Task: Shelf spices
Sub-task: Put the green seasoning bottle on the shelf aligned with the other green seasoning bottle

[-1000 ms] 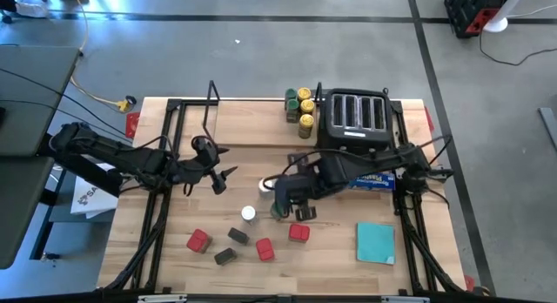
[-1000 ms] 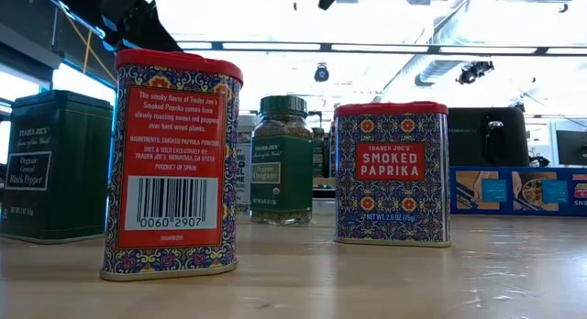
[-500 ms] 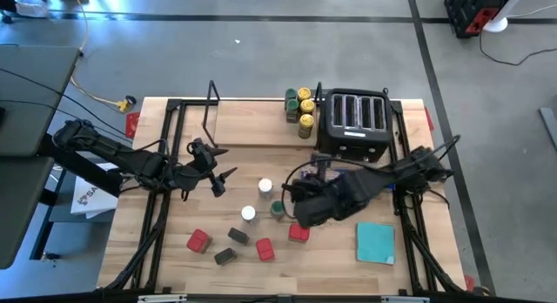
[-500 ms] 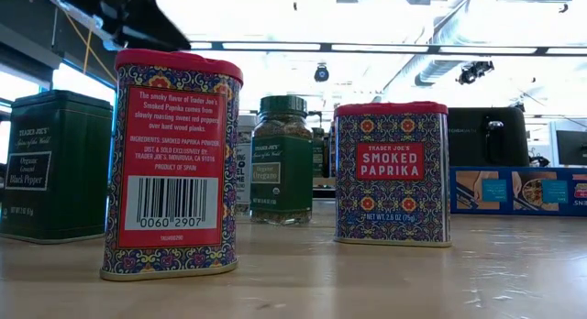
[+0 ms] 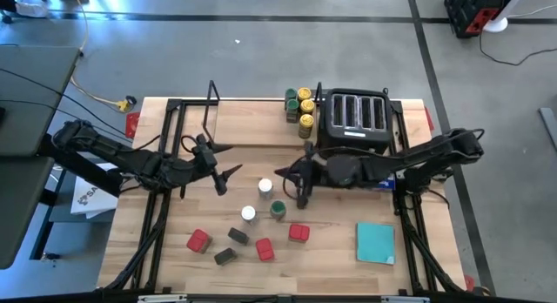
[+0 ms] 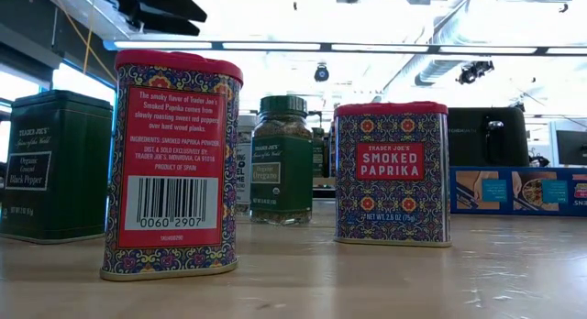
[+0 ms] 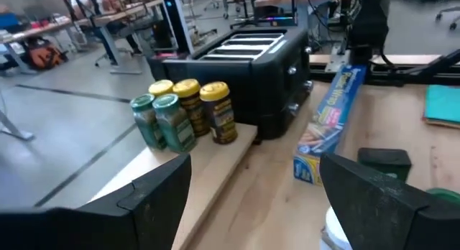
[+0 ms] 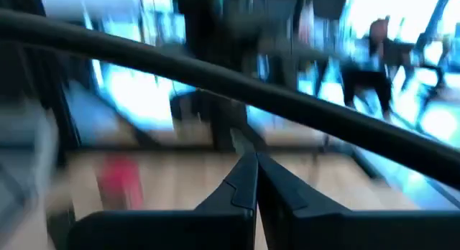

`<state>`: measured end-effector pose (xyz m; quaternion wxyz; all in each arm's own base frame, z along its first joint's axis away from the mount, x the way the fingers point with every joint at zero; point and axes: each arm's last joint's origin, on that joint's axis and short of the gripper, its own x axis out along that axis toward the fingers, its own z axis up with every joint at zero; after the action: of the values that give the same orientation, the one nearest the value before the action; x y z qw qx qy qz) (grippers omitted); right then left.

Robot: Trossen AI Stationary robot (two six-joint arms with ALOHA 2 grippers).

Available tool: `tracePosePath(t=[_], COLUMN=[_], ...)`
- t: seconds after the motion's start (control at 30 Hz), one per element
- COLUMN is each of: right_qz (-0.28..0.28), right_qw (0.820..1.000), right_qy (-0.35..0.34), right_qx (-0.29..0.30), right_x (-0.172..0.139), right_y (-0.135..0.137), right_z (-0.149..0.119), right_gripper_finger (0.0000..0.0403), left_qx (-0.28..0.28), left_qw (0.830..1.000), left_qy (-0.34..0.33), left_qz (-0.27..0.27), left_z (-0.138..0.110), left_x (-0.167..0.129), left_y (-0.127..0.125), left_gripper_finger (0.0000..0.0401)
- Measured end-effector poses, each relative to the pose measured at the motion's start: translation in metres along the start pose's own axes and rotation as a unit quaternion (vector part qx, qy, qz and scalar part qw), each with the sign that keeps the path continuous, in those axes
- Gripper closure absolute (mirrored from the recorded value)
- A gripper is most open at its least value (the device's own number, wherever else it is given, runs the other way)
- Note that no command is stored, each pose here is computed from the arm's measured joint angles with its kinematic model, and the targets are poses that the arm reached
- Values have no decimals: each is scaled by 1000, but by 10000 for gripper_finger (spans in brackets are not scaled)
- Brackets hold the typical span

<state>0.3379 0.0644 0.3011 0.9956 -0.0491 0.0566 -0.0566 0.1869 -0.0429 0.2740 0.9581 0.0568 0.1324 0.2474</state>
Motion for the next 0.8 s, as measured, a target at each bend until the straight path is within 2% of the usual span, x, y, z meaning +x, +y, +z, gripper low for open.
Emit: tracePosePath(t=[0.07,0.23,0.33,0.47,0.57,0.63,0.7,0.8], right_qz=[16,51,27,13,1,-9,-28,-55], right_qw=[999,998,994,980,973,963,958,960], right_qy=[-44,38,99,196,231,269,285,270], right_qx=[17,-21,-29,-22,21,31,36,56], right_x=[8,28,35,37,33,30,28,24], right_y=[-1,13,27,50,63,72,78,82], right_z=[-1,-14,-16,-26,-19,-27,-34,-32], right_gripper_finger=[400,361,319,254,201,167,136,104], left_qx=[2,1,4,-1,-16,-32,-38,-40], left_qw=[1000,999,999,999,998,998,998,998], left_qy=[1,2,7,2,0,0,2,1], left_qz=[11,49,52,52,54,55,55,55], left_z=[0,0,-1,0,1,0,0,0], left_x=[1,4,5,5,5,6,6,6], left_y=[1,7,8,7,8,8,8,8], left_gripper_finger=[98,98,98,98,98,98,98,98])
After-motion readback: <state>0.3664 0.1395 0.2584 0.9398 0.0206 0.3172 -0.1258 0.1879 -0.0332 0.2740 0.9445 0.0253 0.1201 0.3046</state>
